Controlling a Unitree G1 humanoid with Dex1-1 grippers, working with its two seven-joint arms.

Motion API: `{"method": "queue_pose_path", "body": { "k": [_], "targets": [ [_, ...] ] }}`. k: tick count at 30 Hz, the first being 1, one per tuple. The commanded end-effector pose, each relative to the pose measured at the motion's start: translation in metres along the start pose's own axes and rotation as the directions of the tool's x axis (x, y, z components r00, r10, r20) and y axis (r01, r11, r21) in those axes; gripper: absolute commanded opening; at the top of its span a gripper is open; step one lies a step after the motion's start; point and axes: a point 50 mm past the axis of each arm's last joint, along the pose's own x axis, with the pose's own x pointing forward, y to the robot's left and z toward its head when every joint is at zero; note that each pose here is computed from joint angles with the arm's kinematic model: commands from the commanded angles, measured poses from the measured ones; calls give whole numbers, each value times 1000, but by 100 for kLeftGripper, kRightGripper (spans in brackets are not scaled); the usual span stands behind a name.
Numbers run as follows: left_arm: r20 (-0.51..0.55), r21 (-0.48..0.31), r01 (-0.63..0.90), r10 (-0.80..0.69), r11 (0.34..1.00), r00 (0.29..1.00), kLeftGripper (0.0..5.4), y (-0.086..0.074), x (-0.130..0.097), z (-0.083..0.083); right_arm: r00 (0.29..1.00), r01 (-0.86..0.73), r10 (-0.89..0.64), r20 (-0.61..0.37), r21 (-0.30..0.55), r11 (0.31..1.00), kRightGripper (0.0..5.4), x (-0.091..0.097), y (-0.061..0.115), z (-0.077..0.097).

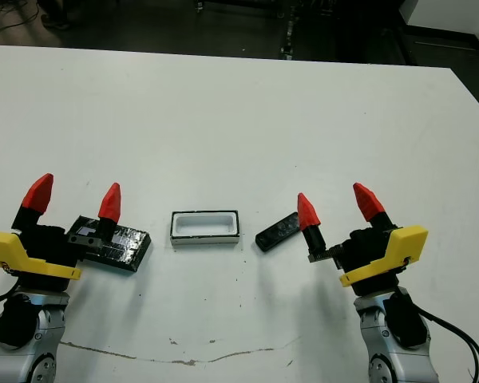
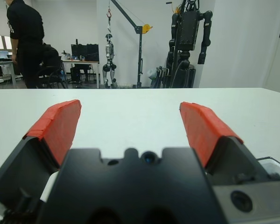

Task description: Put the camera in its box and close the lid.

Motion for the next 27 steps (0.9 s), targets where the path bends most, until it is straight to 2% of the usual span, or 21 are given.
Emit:
{"method": "queue_pose_path", "body": {
  "k": [1, 7, 12, 17, 19, 22, 25, 27],
  "targets": [
    [-13, 16, 0, 1, 1000, 1000, 539, 1, -1, -2, 1000, 3, -3, -8, 0, 1000, 540, -2, -1, -2],
    [-17, 6, 6, -6, 1000, 1000, 539, 0, -1, -3, 1000, -1, 1, -14, 5, 1000, 540, -2, -1, -3],
    [-15, 11, 0, 0, 1000, 1000, 539, -1, -2, -3, 999, -38, 37, -14, -40, 998, 540, 1, -6, 2],
    [-19, 6, 0, 0, 1000, 1000, 539, -1, -3, -3, 977, -213, 206, -53, -202, 956, 540, 20, -33, 36],
    [-18, 6, -2, 2, 1000, 1000, 539, -2, -4, -3, 957, -289, 275, -88, -254, 923, 540, 31, -42, 54],
    [-21, -2, -6, 6, 1000, 1000, 539, -3, -4, -3, 895, -446, 409, -178, -337, 829, 540, 52, -54, 82],
    [-25, -1, -9, 9, 1000, 1000, 539, -4, -5, -3, 823, -568, 490, -287, -438, 697, 540, 72, -56, 104],
    [-25, 0, -12, 12, 1000, 1000, 539, -5, -5, -4, 776, -629, 517, -360, -488, 605, 540, 82, -55, 112]
  ]
}}
